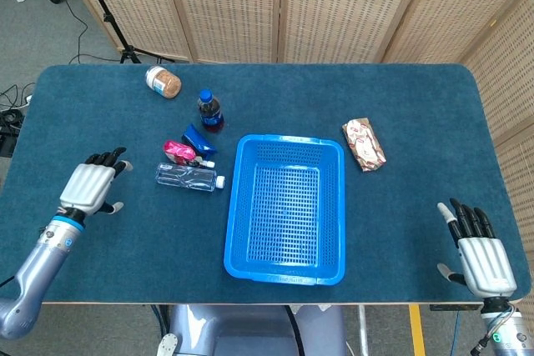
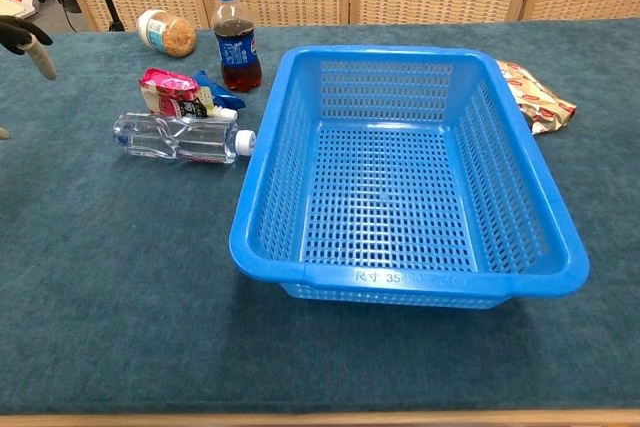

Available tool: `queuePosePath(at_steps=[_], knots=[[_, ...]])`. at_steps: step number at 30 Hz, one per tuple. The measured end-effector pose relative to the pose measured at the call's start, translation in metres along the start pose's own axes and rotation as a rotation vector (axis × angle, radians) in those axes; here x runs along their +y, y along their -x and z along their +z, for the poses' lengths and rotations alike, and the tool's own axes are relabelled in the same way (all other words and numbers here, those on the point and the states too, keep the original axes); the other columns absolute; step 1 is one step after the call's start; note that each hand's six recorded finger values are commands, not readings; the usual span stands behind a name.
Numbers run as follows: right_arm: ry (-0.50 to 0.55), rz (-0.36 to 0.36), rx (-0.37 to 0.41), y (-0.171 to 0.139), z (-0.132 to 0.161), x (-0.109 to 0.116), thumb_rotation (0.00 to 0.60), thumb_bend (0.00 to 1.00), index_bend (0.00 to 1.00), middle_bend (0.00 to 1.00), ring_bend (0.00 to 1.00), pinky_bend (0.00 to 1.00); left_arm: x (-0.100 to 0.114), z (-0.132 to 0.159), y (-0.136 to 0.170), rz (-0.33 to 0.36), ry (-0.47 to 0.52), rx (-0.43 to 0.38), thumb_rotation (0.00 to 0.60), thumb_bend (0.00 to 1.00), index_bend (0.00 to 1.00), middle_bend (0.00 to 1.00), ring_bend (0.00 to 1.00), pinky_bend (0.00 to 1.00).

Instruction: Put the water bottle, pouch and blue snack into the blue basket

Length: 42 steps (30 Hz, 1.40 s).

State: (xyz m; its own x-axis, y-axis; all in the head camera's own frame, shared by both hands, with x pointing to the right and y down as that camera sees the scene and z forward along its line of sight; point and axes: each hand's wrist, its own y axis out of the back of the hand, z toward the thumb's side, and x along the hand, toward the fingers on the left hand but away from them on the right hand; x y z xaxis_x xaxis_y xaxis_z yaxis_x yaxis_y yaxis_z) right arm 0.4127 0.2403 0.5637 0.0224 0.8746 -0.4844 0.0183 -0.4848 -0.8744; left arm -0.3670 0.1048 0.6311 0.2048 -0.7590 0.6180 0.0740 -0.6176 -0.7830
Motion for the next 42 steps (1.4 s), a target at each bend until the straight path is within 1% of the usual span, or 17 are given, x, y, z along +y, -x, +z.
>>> queuePosePath(at_steps=[3,6,15,24,35,42], knots=[[0.005,0.000,0.002,0.000,0.001,0.000,0.600,0.16,0.01,0.00,0.00,0.00,0.001,0.007,-0.013,0.009,-0.011,0.003,0.600,0.16,0.33,0.14,0.16,0.20],[0.009,-0.006,0.007,0.000,0.001,0.001,0.600,0.16,0.01,0.00,0.00,0.00,0.003,0.014,-0.025,0.013,0.000,0.006,0.600,0.16,0.33,0.14,0.16,0.20],[0.033,-0.013,0.005,0.001,-0.002,0.003,0.600,0.16,0.01,0.00,0.00,0.00,-0.004,0.044,-0.053,-0.017,0.009,-0.009,0.600,0.16,0.33,0.14,0.16,0.20],[0.055,-0.016,0.012,0.000,-0.002,0.005,0.600,0.16,0.01,0.00,0.00,0.00,-0.014,0.068,-0.061,-0.044,0.011,-0.019,0.600,0.16,0.33,0.14,0.16,0.20],[0.077,-0.031,0.011,-0.002,-0.005,0.011,0.600,0.16,0.01,0.00,0.00,0.00,-0.016,0.090,-0.067,-0.041,0.004,-0.031,0.600,0.17,0.34,0.15,0.16,0.20],[0.098,-0.048,-0.004,-0.002,-0.011,0.017,0.600,0.16,0.01,0.00,0.00,0.00,-0.018,0.102,-0.071,-0.041,-0.018,-0.037,0.600,0.17,0.35,0.15,0.16,0.20]])
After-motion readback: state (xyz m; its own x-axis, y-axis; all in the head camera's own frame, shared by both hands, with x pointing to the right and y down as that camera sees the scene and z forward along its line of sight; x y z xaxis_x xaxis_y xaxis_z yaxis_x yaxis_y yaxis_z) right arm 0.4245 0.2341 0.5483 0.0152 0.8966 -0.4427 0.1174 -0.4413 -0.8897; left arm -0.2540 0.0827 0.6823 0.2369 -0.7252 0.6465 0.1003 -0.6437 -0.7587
